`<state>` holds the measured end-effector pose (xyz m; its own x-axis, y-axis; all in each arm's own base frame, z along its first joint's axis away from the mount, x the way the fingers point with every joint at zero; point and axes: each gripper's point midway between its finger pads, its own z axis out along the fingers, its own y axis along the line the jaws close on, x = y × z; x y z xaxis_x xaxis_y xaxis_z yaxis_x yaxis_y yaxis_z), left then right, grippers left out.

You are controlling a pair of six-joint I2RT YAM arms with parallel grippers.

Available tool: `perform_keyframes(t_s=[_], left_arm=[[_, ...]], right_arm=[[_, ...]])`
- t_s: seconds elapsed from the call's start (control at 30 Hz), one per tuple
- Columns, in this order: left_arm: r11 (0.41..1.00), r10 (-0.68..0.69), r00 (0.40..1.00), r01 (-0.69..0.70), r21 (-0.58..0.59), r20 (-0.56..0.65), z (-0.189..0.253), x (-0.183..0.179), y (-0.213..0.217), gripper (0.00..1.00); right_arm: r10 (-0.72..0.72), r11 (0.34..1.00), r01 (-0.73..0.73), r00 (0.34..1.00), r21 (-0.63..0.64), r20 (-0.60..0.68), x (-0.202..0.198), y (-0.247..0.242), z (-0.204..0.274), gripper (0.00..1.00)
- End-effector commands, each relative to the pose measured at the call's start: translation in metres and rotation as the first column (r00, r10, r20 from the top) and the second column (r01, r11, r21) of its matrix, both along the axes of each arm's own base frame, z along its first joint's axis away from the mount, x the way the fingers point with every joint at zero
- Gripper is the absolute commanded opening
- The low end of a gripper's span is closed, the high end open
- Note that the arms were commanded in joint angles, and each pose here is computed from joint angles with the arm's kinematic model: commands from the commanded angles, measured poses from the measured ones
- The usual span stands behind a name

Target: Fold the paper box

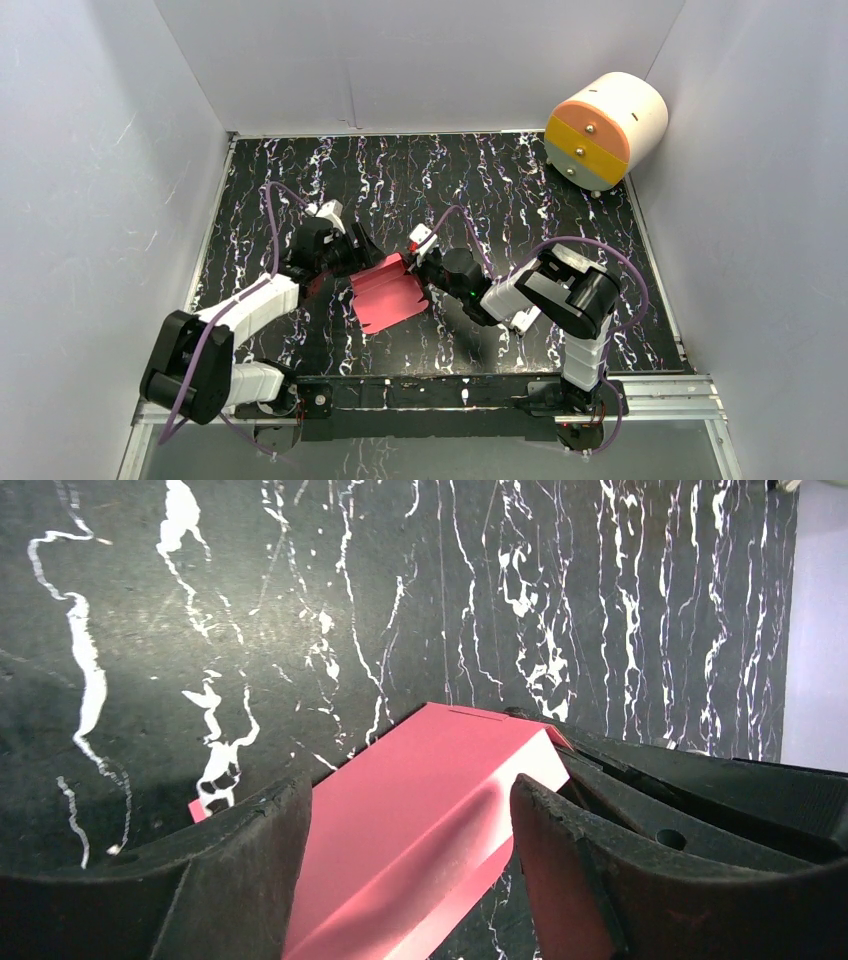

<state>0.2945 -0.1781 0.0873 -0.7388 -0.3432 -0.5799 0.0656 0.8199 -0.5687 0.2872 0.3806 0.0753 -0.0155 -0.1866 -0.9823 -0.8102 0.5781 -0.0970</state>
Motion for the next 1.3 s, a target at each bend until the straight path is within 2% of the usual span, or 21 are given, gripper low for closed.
perform_keyframes(t_s=[0.0,0.3,0.5,0.67,0.93,1.27], left_arm=[[0.989,-0.125,0.991,0.128,-0.071,0.039,0.017,0.002,-0.027,0.69],[0.980,-0.178,0.983,0.180,-0.089,0.035,0.008,-0.002,-0.039,0.67],[0.987,-0.149,0.988,0.150,-0.055,0.030,-0.004,-0.002,-0.033,0.62],[0.990,-0.135,0.991,0.135,-0.031,0.018,-0.013,0.000,-0.031,0.54],[0.993,-0.118,0.993,0.119,0.017,-0.009,-0.028,-0.001,-0.025,0.49],[0.993,-0.118,0.993,0.118,0.011,-0.001,-0.024,0.000,-0.026,0.50]], right_arm=[[0.024,1.000,-0.024,1.000,0.005,0.015,-0.002,0.007,0.001,0.09],[0.020,1.000,-0.020,1.000,0.004,0.005,-0.001,0.008,-0.001,0.10],[0.030,1.000,-0.030,1.000,0.007,-0.001,-0.003,0.009,-0.001,0.13],[0.027,1.000,-0.027,1.000,0.005,-0.002,-0.004,0.006,0.000,0.16],[0.055,0.998,-0.055,0.998,-0.002,0.004,-0.011,0.000,0.005,0.27],[0.228,0.974,-0.228,0.973,-0.017,0.020,-0.025,-0.007,0.014,0.39]])
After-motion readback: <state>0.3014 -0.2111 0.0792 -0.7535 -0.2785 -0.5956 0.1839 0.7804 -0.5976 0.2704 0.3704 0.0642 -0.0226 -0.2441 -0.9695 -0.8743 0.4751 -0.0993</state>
